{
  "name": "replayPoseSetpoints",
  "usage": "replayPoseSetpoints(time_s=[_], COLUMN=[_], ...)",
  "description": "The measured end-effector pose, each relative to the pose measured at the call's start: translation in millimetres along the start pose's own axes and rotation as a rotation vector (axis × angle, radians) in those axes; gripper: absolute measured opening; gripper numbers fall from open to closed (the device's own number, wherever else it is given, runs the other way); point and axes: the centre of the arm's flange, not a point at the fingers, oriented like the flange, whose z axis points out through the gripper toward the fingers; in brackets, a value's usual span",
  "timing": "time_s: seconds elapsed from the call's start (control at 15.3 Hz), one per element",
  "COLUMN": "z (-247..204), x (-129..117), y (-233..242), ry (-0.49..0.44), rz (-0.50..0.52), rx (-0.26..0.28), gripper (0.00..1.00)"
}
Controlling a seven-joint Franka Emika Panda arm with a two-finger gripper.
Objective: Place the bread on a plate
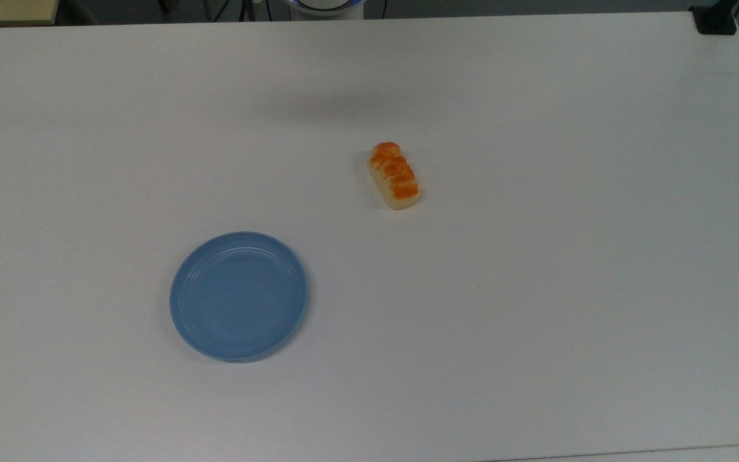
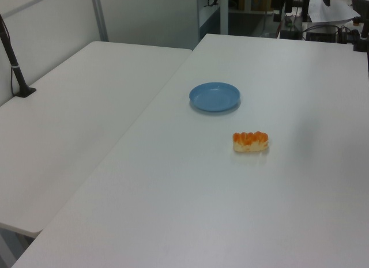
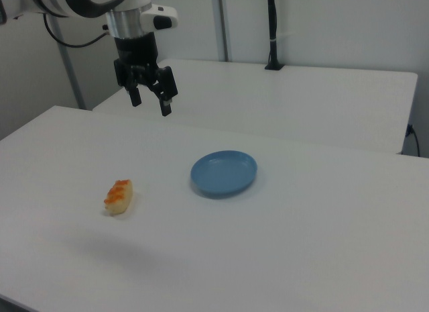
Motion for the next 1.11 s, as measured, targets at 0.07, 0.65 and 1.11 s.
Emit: replayPoseSetpoints(time_s=[0.07, 0.65, 1.11], z=[0.0, 8.3, 13.0], x=[0.0, 20.7, 14.2], y=[0.0, -2.9, -5.9], ry=[0.000, 0.084, 0.025], rz=[-0.001, -0.004, -0.097], rx=[0.000, -0.001, -0.002], gripper=[1.00, 1.00, 1.00])
